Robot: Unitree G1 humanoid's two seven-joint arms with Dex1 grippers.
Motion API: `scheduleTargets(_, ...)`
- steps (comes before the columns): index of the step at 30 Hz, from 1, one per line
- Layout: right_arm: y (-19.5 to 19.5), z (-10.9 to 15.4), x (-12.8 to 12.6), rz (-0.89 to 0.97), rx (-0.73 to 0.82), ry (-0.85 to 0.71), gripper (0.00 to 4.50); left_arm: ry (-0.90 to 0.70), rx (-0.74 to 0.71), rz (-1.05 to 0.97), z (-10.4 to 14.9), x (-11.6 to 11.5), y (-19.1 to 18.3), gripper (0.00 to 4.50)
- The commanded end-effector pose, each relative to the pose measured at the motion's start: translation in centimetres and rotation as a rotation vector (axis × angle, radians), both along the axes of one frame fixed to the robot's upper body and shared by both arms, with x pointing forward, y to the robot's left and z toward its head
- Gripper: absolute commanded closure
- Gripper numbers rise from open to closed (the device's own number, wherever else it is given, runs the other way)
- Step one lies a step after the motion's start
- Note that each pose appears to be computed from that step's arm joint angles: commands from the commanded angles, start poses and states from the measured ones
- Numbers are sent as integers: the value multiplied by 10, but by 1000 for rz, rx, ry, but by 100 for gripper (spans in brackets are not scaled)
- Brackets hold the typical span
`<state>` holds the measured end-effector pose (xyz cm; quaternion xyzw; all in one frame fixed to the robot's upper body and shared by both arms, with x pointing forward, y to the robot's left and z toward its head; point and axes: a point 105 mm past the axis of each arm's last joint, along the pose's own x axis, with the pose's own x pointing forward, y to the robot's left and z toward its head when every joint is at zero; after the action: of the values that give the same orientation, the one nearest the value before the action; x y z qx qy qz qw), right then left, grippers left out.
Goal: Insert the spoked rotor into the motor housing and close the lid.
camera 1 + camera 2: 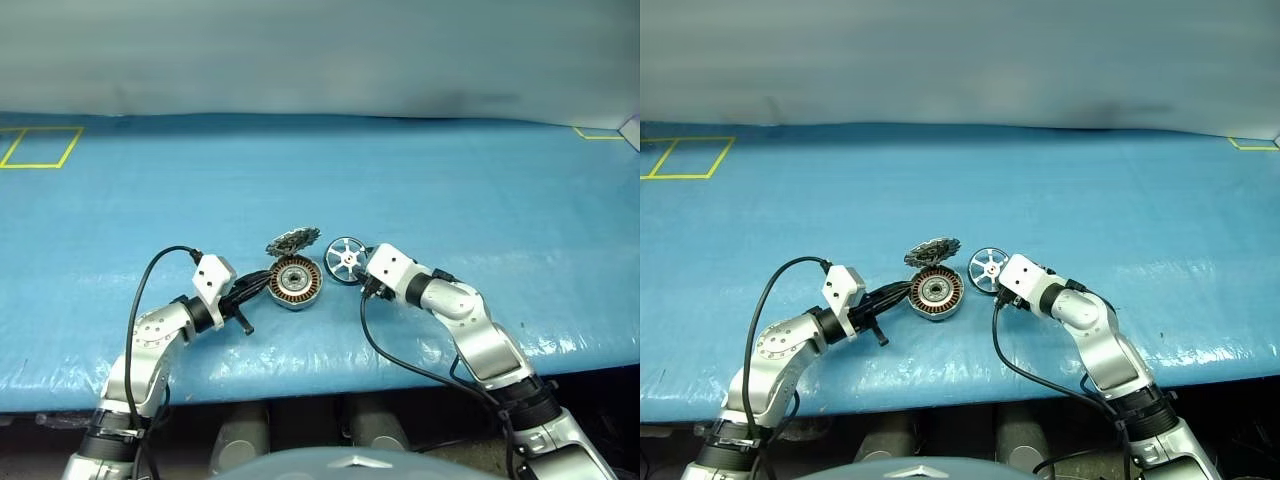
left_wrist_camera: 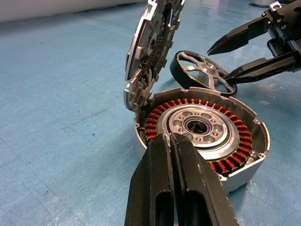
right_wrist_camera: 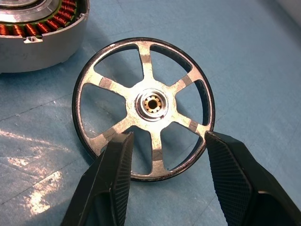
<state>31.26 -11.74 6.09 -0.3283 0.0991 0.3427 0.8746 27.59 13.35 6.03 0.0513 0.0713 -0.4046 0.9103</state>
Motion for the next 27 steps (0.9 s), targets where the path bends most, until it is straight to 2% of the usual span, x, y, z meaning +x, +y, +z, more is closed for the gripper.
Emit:
scheduleTargets(1, 2, -9, -1, 26, -46, 22, 192, -33, -14, -1, 7, 0, -2, 442)
scheduleTargets(6, 7, -13, -1, 87, -101, 29, 192, -28, -15, -2, 6, 0, -3, 442)
scheduleTargets(16, 11, -18, -5, 103, -90, 79, 192, -30, -12, 11, 5, 1, -1, 442)
scheduleTargets(20, 11, -20, -7, 106, -80, 95, 283, -30, -10, 11, 5, 1, -1, 442)
scheduleTargets(25, 11, -21, -7, 105, -75, 102, 448, -33, -6, 8, 6, 2, -1, 442)
scheduleTargets(27, 11, -21, -7, 104, -77, 104, 448, -33, -5, 7, 6, 2, -1, 442)
